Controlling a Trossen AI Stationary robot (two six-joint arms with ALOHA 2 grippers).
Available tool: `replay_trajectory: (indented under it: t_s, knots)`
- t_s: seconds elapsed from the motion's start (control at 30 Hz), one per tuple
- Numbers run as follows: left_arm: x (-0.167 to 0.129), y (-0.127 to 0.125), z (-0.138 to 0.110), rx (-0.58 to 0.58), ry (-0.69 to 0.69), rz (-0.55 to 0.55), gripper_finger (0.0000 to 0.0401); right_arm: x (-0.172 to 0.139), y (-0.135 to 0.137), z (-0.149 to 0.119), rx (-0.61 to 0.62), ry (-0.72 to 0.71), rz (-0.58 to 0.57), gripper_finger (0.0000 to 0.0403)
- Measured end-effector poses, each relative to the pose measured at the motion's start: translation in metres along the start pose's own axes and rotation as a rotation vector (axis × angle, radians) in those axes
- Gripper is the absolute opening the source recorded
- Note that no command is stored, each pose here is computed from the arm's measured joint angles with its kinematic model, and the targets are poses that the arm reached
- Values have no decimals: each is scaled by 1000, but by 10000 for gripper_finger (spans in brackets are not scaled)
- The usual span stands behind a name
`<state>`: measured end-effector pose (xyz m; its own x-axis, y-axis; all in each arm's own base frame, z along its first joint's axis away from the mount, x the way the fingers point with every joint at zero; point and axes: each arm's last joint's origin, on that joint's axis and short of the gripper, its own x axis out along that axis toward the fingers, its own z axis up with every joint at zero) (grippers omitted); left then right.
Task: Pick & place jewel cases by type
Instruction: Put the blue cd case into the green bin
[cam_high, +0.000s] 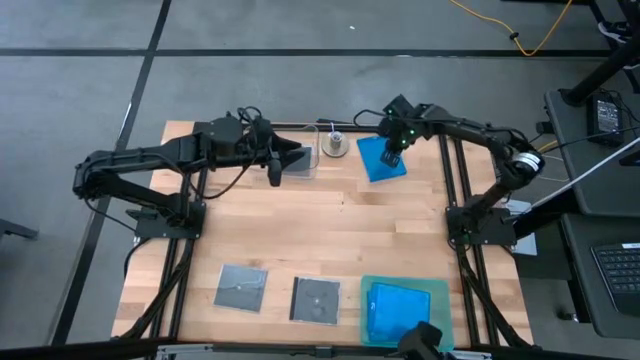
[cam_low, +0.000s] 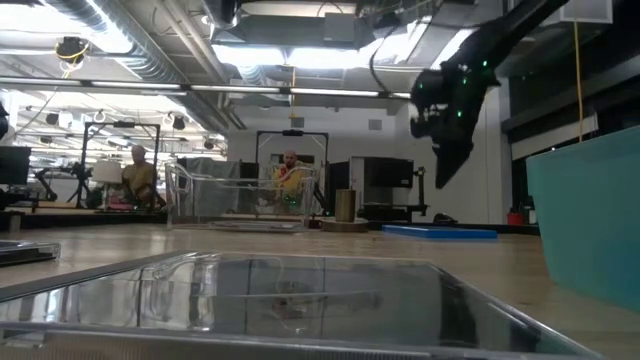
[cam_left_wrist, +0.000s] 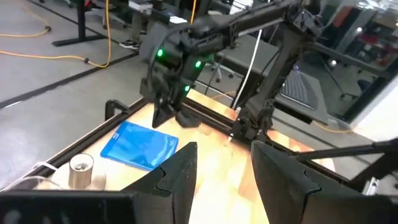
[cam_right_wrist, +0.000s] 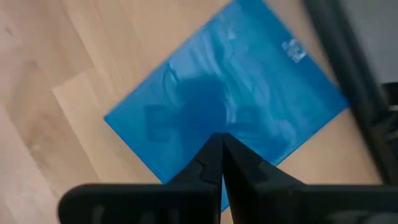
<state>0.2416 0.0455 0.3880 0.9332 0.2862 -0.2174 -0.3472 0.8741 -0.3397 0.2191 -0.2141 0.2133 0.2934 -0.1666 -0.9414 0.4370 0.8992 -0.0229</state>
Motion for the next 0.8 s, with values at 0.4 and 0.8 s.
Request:
replay_trajectory:
  t_s: [0.4,0.8]
  knots:
    - [1,-1,8,10,-79,-3,145,54,-4,-4,8,145,52,5]
    - [1,-1,8,71,-80,-2,145,63,44,1,-27,212,192,6]
